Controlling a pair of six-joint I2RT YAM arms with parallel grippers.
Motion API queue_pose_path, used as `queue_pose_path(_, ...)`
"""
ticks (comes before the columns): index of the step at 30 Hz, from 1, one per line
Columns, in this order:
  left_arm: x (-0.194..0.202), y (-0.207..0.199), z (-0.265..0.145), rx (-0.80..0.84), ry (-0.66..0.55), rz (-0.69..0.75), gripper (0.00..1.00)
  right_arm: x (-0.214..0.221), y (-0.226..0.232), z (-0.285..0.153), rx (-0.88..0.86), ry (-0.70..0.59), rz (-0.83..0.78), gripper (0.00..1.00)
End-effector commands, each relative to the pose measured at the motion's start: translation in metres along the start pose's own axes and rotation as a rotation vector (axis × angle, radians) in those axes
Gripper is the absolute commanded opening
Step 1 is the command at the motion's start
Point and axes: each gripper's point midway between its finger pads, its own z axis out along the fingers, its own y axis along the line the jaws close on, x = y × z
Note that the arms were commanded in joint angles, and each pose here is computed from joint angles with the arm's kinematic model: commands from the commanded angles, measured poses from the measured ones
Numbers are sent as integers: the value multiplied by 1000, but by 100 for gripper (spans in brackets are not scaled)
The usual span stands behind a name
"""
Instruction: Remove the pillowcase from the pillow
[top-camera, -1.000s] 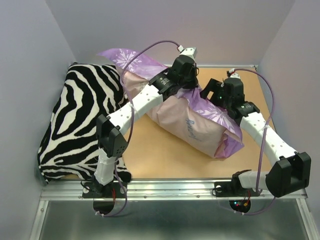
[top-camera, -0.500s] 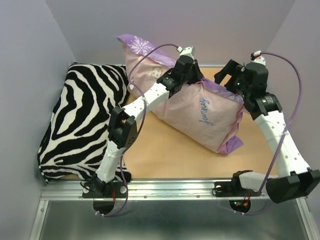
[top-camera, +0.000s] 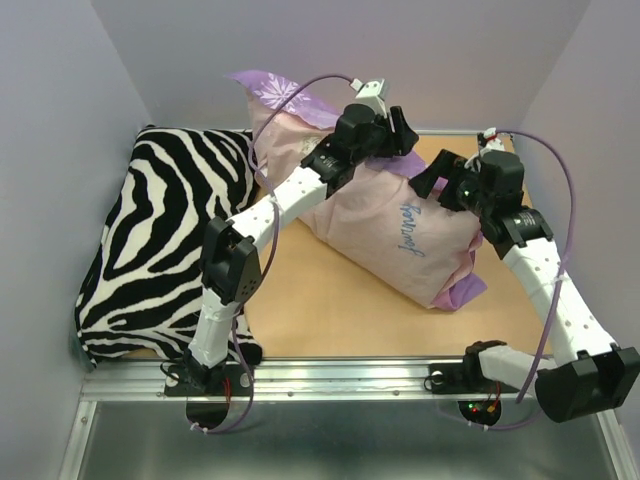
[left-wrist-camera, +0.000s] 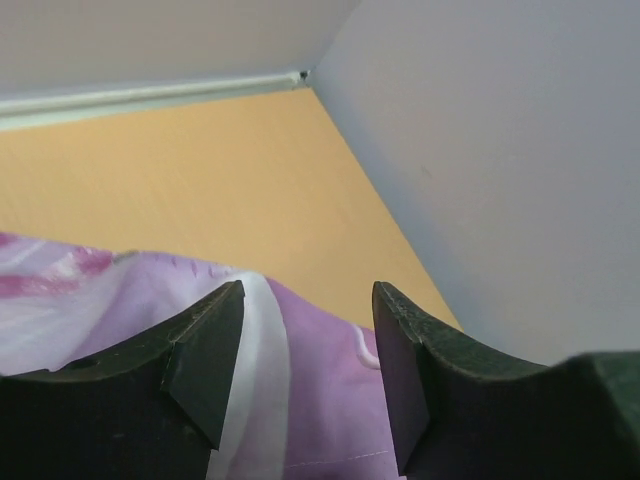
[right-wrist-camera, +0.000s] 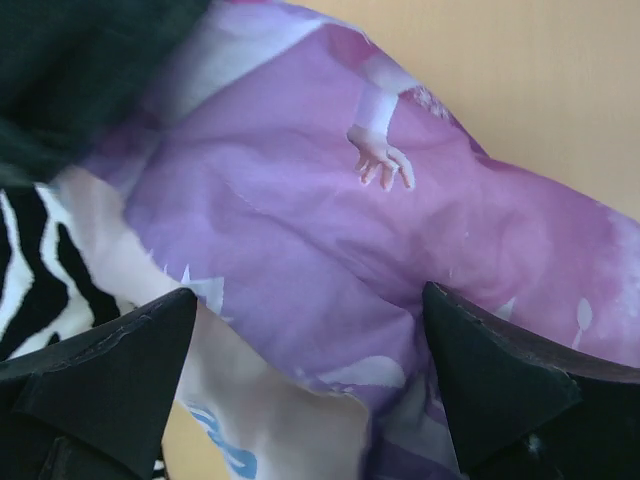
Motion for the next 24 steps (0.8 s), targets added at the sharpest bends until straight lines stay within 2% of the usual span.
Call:
queue_pose_path(1,-104,-52,-49,113,-244,77,65,11,10,5,-86,11,1,100)
queue_pose_path(8,-130,-57,-87,80,-315,118,66,41,-32,41,57,70,20,98)
queue_pose_path(10,-134,-38,-103,-31,-335,95,66,50,-51,53,131,88,11,98)
queue_pose_path(13,-133,19,-135,-314,-394,48,66,42,-80,67,281,43,0,98)
queue_pose_path(14,-122,36,-148,-374,-383,43,69,36,-81,71,295,30,-3,98)
queue_pose_path(19,-112,122,-170,-542,-387,5,71,24,-86,88,334,17,-18,98)
queue_pose_path(24,-99,204,-157,-622,-325,-40,71,21,-91,93,356,12,-39,98)
